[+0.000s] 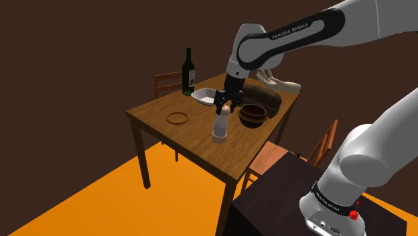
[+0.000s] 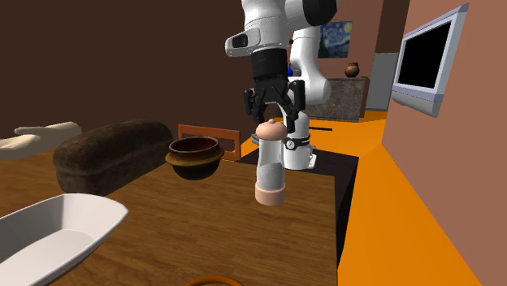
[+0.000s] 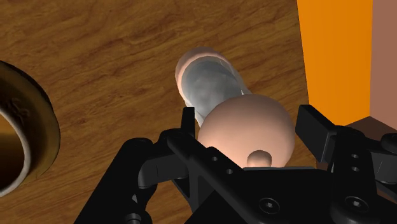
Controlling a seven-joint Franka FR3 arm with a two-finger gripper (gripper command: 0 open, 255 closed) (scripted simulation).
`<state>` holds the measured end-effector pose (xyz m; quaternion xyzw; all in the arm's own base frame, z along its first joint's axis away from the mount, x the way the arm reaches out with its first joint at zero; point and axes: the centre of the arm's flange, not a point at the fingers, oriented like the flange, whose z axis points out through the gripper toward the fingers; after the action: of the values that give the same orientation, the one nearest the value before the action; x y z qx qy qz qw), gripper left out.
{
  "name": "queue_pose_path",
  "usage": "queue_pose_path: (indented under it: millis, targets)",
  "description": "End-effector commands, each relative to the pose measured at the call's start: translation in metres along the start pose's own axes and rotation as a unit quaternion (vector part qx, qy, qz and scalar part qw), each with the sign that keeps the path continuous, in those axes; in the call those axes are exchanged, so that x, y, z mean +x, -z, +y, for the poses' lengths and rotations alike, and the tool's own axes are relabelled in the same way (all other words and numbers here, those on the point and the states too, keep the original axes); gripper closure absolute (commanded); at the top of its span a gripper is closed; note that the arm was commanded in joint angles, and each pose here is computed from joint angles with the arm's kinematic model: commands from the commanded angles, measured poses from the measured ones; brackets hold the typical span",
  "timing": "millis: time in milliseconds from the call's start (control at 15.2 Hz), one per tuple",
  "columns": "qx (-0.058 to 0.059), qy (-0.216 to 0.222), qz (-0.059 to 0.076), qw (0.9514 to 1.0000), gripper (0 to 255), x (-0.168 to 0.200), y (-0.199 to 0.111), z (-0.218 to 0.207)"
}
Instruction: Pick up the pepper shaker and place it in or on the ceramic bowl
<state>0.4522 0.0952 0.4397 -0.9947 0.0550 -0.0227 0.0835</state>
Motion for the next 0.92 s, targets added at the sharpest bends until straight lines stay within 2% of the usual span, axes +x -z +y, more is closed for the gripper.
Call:
queue_pose_path:
  millis: [0, 858]
  targets:
    - [0.0, 0.0, 0.0, 1.0, 255, 0.001, 0.009, -0.002]
    - [0.0, 0.0, 0.0, 1.0, 255, 0.003, 0.076, -0.013]
